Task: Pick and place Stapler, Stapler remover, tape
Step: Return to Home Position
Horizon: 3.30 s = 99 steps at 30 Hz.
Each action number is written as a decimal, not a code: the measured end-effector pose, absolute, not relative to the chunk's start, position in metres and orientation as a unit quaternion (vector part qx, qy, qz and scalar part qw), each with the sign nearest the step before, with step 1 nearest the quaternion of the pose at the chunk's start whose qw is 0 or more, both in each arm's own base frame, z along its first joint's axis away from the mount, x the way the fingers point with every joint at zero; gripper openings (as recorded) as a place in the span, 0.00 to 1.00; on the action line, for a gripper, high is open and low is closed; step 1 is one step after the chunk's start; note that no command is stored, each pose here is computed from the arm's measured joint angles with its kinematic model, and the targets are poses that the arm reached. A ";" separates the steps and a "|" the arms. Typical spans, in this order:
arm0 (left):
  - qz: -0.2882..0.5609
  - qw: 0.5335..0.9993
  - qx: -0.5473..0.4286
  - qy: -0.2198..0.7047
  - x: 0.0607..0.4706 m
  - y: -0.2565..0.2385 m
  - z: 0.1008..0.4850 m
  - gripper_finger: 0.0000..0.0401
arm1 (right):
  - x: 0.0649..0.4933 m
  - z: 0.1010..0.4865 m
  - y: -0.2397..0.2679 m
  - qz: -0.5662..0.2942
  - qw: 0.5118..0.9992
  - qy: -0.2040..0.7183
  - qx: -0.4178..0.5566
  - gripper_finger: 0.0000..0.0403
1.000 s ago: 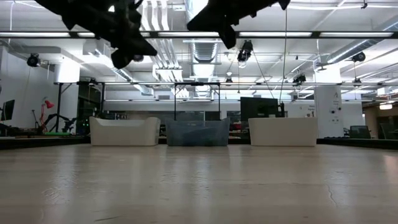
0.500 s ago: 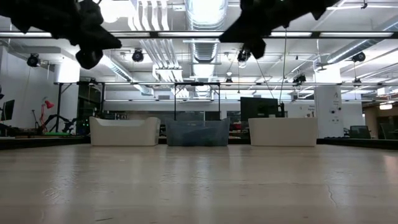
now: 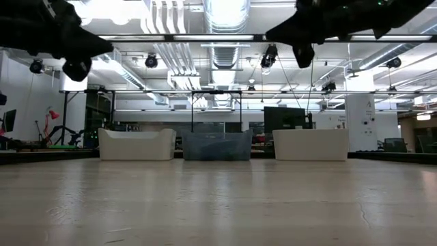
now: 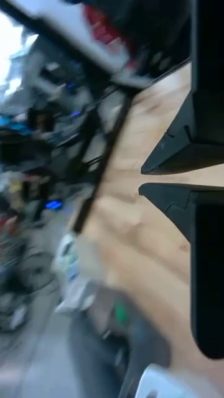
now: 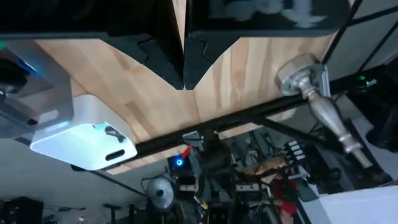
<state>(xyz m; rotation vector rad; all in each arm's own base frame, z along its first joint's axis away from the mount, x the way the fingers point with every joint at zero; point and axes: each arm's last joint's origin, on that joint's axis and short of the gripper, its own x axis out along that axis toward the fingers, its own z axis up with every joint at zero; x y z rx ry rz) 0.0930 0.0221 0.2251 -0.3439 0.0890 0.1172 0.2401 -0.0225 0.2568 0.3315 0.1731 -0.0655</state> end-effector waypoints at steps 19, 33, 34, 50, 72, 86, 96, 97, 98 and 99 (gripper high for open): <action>0.130 0.977 -0.158 0.060 0.085 0.017 0.180 0.08 | 0.193 0.208 -0.017 -0.047 0.974 0.136 0.177 0.02; 0.158 0.975 -0.155 0.033 0.085 0.019 0.183 0.09 | 0.132 0.188 -0.012 -0.028 0.988 0.013 0.150 0.02; 0.163 0.974 -0.153 0.030 0.085 0.019 0.183 0.08 | 0.129 0.186 -0.011 -0.026 0.988 0.000 0.149 0.02; 0.177 0.962 -0.205 0.044 0.087 0.020 0.175 0.09 | 0.103 0.179 -0.009 -0.014 0.985 -0.059 0.161 0.02; 0.177 0.962 -0.205 0.046 0.087 0.020 0.174 0.09 | 0.104 0.178 -0.009 -0.014 0.985 -0.055 0.161 0.02; 0.177 0.962 -0.205 0.047 0.087 0.020 0.174 0.09 | 0.104 0.178 -0.009 -0.014 0.985 -0.055 0.161 0.02; 0.176 0.962 -0.205 0.047 0.087 0.020 0.174 0.09 | 0.104 0.178 -0.009 -0.014 0.985 -0.055 0.161 0.02; 0.176 0.962 -0.205 0.047 0.087 0.020 0.174 0.09 | 0.104 0.178 -0.009 -0.014 0.985 -0.055 0.161 0.02; 0.176 0.962 -0.205 0.047 0.087 0.020 0.174 0.09 | 0.104 0.178 -0.009 -0.014 0.985 -0.055 0.161 0.02; 0.176 0.962 -0.205 0.046 0.087 0.020 0.174 0.10 | 0.104 0.178 -0.009 -0.014 0.985 -0.055 0.161 0.02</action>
